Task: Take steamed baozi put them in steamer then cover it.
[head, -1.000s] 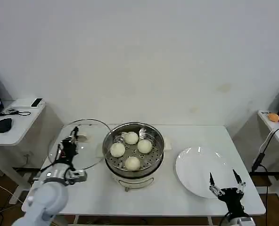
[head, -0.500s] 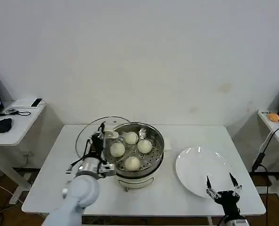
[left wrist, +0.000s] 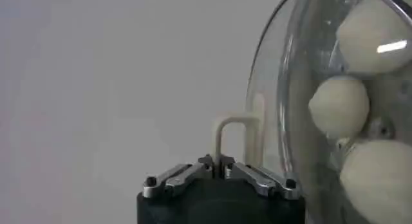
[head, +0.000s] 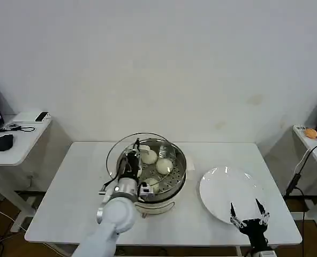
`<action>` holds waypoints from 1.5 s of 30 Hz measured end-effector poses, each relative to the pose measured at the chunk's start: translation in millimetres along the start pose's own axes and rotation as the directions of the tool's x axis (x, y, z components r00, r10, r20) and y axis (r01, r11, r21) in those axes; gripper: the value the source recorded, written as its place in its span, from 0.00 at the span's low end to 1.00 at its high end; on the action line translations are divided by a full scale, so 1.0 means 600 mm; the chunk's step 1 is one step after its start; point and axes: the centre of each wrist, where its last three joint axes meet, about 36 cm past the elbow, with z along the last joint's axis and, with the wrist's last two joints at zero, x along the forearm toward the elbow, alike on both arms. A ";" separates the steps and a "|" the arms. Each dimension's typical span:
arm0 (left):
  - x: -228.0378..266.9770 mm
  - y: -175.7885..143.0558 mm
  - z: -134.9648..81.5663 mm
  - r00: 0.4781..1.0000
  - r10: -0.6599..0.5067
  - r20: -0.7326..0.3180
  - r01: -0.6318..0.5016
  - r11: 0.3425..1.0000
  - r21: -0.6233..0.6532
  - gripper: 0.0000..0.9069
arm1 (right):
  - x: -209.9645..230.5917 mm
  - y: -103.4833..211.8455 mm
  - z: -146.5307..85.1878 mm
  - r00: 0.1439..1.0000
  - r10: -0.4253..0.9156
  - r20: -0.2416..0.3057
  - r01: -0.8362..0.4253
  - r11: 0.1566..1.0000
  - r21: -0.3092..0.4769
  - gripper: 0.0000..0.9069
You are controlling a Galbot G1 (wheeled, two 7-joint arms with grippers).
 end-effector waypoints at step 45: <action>-0.013 -0.033 -0.045 0.998 0.044 0.041 -0.043 0.999 -0.034 1.00 | -0.002 0.015 0.014 1.000 -0.024 -0.016 0.024 1.000 -0.001 1.00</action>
